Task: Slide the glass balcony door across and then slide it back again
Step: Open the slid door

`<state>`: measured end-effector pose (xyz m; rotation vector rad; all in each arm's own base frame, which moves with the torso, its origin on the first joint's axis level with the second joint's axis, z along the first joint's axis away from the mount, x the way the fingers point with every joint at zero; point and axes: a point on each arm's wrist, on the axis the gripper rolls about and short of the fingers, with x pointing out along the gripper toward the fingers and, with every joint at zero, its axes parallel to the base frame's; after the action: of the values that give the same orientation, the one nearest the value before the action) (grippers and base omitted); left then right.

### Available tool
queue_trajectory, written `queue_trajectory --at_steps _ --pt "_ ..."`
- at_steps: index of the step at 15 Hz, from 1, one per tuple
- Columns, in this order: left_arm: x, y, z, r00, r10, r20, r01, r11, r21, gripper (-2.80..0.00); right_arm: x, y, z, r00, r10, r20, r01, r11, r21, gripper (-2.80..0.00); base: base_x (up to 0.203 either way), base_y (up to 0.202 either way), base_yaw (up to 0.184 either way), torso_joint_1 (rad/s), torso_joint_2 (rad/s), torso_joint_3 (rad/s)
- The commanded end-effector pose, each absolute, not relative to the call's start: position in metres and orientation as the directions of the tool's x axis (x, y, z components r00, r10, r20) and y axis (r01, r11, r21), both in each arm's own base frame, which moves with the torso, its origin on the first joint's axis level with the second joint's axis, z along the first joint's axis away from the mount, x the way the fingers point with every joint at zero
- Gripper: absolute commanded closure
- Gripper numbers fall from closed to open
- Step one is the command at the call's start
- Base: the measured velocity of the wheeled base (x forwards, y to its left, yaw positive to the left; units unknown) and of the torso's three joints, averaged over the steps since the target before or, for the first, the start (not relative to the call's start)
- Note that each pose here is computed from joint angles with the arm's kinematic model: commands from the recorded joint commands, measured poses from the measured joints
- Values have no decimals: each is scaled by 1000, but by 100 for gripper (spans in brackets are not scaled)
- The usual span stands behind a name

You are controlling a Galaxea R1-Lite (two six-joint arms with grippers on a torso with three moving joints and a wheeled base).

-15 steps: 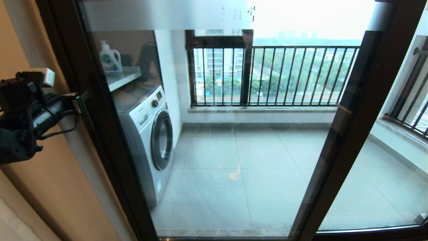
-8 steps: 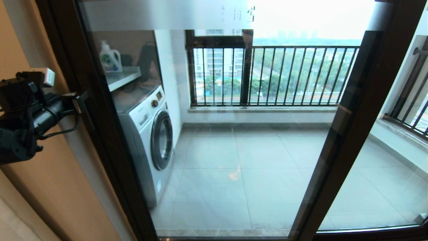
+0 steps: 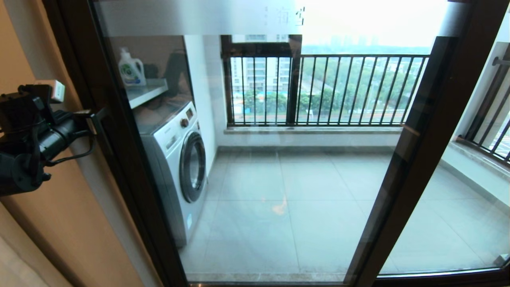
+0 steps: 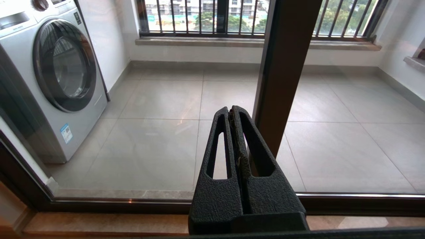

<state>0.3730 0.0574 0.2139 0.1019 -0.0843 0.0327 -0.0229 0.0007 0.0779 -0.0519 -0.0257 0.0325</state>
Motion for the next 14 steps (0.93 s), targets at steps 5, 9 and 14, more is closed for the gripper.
queue_trajectory --at_steps 5,9,14 --pt "374 3 216 990 -107 93 98 990 100 0 -22 1 75 999 34 15 -33 998 -53 0 0 0 0 0 0 0" --pt "374 2 214 990 -107 87 99 990 99 0 -22 1 75 999 34 15 -33 998 -53 0 0 0 0 0 0 0" --pt "373 -5 211 989 -126 77 119 988 99 0 -22 1 75 999 34 15 -33 998 -53 0 0 0 0 0 0 0"
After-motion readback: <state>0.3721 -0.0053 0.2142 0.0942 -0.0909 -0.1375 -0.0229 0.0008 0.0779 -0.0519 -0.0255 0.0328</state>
